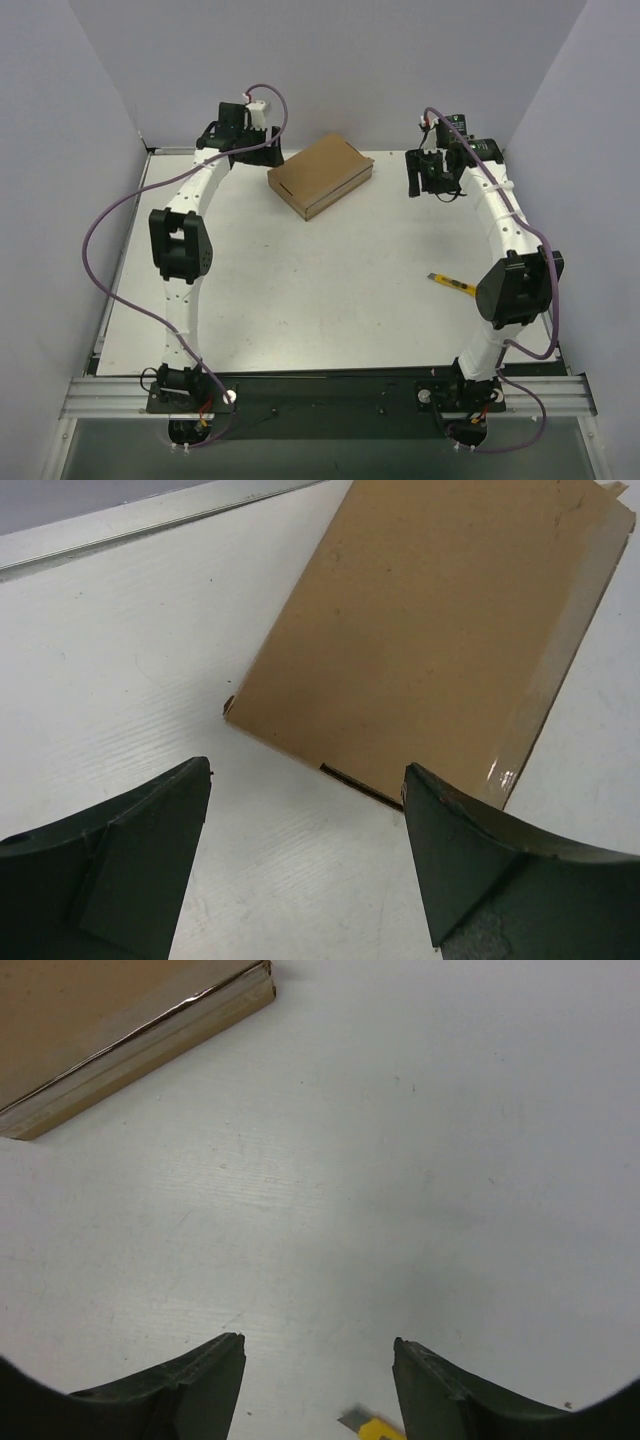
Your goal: Unpack the express box
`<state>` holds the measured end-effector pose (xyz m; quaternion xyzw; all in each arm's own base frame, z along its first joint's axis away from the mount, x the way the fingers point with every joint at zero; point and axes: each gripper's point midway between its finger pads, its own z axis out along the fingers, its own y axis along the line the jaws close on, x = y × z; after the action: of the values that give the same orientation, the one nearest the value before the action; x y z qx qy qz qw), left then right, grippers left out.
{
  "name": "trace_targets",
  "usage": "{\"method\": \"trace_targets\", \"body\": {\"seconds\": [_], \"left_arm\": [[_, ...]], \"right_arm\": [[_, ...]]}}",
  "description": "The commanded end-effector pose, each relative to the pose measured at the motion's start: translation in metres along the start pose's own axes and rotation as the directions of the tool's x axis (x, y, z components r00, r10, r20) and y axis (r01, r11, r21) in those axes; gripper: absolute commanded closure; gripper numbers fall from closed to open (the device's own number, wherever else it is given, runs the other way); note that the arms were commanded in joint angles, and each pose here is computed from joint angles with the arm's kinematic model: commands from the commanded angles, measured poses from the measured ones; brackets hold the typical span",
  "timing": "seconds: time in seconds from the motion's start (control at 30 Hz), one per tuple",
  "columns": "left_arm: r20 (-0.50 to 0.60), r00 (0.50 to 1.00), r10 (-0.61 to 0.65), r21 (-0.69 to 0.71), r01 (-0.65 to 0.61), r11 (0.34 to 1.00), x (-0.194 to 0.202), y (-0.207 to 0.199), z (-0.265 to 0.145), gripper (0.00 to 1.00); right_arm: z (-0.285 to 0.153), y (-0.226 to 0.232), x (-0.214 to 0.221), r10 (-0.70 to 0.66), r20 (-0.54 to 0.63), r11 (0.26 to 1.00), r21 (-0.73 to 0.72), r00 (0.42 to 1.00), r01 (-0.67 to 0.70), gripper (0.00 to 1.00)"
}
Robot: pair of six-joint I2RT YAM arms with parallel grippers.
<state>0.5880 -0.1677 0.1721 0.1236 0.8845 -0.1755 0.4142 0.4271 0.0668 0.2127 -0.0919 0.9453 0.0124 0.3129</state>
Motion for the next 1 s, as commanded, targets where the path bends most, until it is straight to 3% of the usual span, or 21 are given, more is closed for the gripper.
{"method": "trace_targets", "body": {"seconds": [0.0, 0.1, 0.5, 0.8, 0.97], "left_arm": [[0.072, 0.997, -0.006, 0.055, 0.002, 0.998, -0.029, -0.015, 0.002, 0.13], [0.11, 0.994, -0.003, 0.122, -0.01, 0.992, -0.035, -0.027, 0.017, 0.12], [0.156, 0.987, 0.02, 0.049, -0.028, 0.998, -0.028, 0.002, 0.061, 0.06], [0.033, 0.999, -0.008, 0.154, 0.002, 0.988, 0.015, -0.006, 0.067, 0.04], [-0.093, 0.995, -0.018, 0.143, 0.031, 0.989, 0.058, -0.01, 0.057, 0.11]], "right_arm": [[-0.002, 0.017, -0.007, 0.021, -0.005, 0.995, -0.097, 1.0, -0.022, 0.52], [0.004, 0.016, -0.002, 0.019, -0.023, 0.996, -0.087, 1.0, -0.021, 0.64], [0.036, 0.034, 0.015, -0.008, -0.11, 0.99, -0.141, 0.994, -0.007, 0.58], [0.062, 0.055, 0.004, -0.062, -0.114, 0.985, -0.17, 0.992, 0.042, 0.56], [0.069, 0.06, 0.0, -0.072, -0.111, 0.984, -0.169, 0.991, 0.053, 0.54]]}}
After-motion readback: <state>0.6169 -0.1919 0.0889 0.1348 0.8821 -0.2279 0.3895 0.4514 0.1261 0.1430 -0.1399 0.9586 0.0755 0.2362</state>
